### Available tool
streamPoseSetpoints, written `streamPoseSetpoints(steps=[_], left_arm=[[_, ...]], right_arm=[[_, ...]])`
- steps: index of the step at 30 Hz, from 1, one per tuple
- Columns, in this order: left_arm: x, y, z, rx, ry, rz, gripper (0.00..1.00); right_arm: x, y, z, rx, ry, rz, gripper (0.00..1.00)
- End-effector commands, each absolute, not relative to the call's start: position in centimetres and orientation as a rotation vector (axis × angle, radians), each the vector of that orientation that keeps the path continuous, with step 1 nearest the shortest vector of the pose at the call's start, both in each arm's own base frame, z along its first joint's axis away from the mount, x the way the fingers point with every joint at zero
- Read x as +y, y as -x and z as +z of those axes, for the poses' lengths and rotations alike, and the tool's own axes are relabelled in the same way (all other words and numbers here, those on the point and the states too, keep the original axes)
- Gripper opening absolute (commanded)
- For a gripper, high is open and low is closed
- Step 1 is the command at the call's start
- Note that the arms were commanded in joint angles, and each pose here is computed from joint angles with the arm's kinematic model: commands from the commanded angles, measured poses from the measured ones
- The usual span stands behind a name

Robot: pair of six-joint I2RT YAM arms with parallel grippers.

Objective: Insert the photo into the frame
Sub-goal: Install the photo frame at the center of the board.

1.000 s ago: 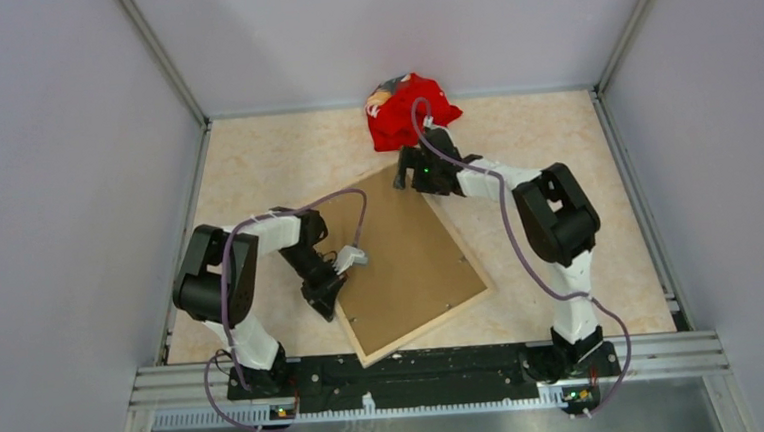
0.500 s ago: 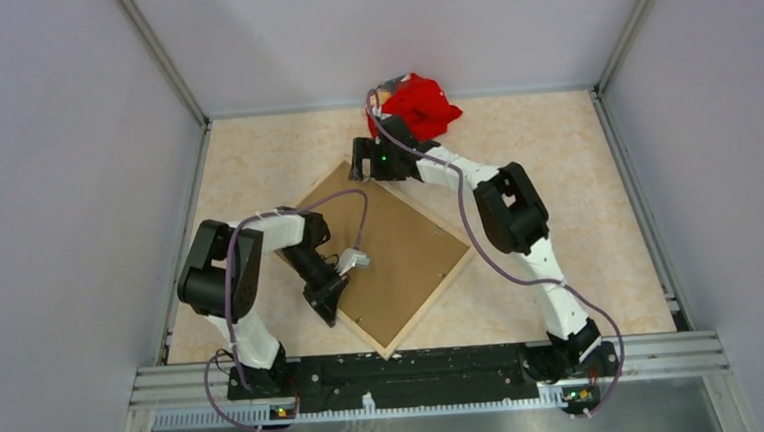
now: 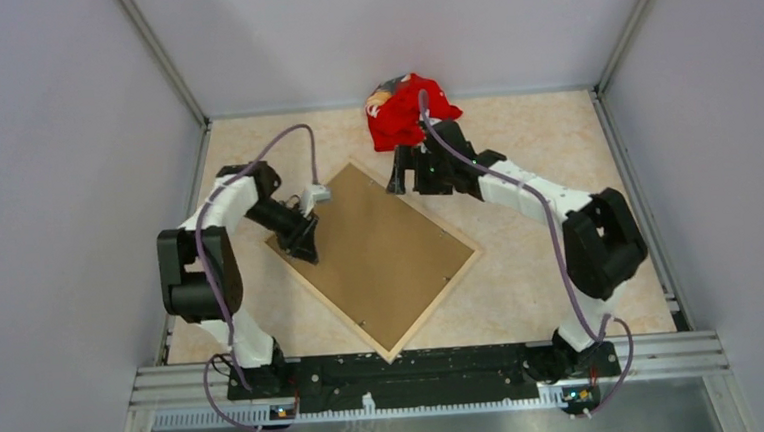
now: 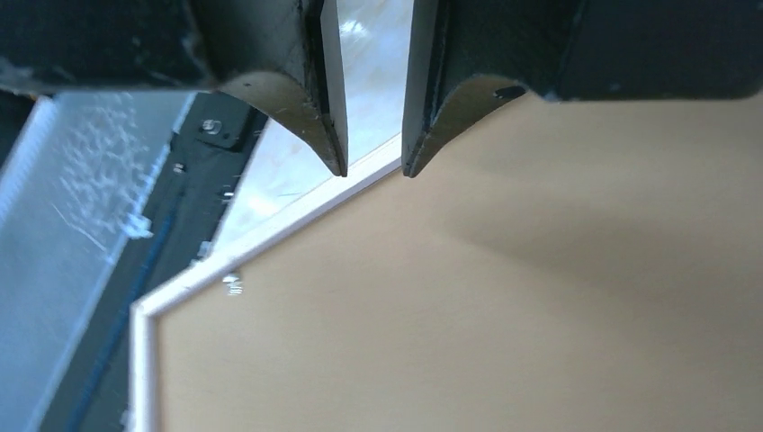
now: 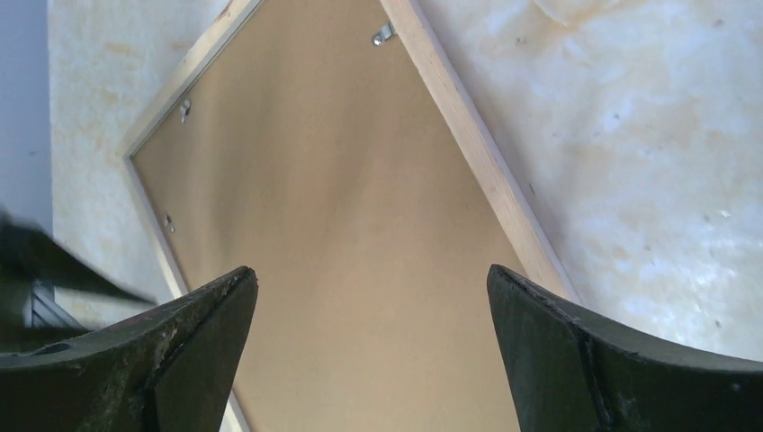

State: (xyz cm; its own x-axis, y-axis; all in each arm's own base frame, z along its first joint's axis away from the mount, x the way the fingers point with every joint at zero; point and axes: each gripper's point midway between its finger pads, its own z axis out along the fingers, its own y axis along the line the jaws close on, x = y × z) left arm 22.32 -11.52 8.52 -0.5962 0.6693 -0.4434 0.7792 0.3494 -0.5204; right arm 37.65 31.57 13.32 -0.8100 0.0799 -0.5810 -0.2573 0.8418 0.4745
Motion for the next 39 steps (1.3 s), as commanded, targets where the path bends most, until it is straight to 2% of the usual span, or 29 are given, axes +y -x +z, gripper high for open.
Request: streamPoseSetpoints(steps=[1,6,9,15,21,29,39], left_arm=[[-4.5,-28.4,9.3,2.526,-1.060,-0.837,0.34],[4.8,-34.1,8.1,2.640,-0.553,-0.646,0.28],[6.9,-32.7,6.9,2.700,-0.444,-0.626,0.23],[6.3,-29.4,3.5,2.807,-0.403,-0.593,0.18],[6.3,-33.4,1.6,2.827,-0.355,-0.463,0.15],[-1.3,-36.6,0.2,2.833,-0.561,-0.526,0.16],[-1.8,-36.4,2.9,2.796,-0.559,-0.639,0.18]], right_arm=[[29.3,-36.1,15.1,2.338,0.102,0.694,0.99],[28.2,-34.2,14.8,2.303,0.091,0.714,0.98],[29.1,-33.0,15.2,2.281,0.145,0.743,0.97],[31.5,-32.0,15.6,2.223,0.253,0.853,0.97],[34.8,-31.1,15.8,2.174,0.329,0.972,0.96],[43.4,-29.6,15.1,2.122,0.547,1.154,0.95],[50.7,-30.2,11.1,2.120,0.742,1.252,0.93]])
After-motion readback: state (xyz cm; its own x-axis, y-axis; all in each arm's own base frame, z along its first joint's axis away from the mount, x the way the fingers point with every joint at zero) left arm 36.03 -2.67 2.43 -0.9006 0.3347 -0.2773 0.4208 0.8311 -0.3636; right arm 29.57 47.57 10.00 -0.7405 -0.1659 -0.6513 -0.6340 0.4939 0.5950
